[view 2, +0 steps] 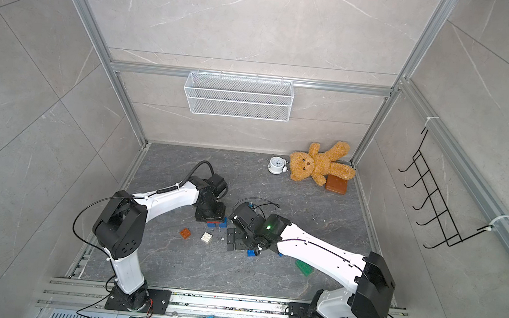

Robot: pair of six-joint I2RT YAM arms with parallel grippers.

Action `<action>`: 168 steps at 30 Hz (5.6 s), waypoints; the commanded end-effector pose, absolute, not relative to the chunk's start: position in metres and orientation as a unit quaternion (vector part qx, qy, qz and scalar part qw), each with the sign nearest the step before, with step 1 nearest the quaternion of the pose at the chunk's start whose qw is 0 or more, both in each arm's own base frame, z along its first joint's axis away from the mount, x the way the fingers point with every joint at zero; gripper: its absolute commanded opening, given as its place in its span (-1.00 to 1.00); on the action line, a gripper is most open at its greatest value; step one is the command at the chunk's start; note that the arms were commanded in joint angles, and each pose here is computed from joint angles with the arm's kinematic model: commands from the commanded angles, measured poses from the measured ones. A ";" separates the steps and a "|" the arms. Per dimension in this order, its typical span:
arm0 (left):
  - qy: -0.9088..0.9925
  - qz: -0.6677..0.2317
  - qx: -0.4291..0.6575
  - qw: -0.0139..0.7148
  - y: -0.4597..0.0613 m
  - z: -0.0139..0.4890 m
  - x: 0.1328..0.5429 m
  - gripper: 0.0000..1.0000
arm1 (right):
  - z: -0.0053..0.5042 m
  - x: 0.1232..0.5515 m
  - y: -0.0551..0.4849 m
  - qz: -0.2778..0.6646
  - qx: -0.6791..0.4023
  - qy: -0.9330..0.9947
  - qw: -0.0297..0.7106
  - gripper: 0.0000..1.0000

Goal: Assemble the letter h with lego
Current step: Assemble the lego brick with the lego brick.

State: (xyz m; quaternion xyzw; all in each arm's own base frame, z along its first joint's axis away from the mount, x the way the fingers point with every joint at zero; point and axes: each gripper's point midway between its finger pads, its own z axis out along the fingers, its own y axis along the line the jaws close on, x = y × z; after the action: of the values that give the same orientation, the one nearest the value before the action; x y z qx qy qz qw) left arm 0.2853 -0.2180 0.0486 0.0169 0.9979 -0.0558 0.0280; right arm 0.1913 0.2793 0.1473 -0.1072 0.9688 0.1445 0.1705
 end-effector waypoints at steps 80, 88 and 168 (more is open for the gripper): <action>0.997 0.064 0.029 0.013 -0.170 0.028 0.272 0.66 | 0.167 0.190 0.282 0.146 -0.110 0.965 0.189 1.00; 0.997 0.034 0.045 0.050 -0.179 0.067 0.284 1.00 | 0.171 0.191 0.283 0.145 -0.114 0.964 0.192 1.00; 0.996 -0.062 -0.057 0.028 -0.150 0.052 0.272 0.99 | 0.150 0.185 0.288 0.119 -0.120 0.970 0.172 1.00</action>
State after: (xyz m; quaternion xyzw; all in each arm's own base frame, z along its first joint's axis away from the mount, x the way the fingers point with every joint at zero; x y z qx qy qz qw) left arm 0.2896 -0.1743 0.0617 -0.0633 0.9871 -0.1299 0.0693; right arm 0.1841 0.2907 0.1517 -0.1200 0.9677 0.1396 0.1721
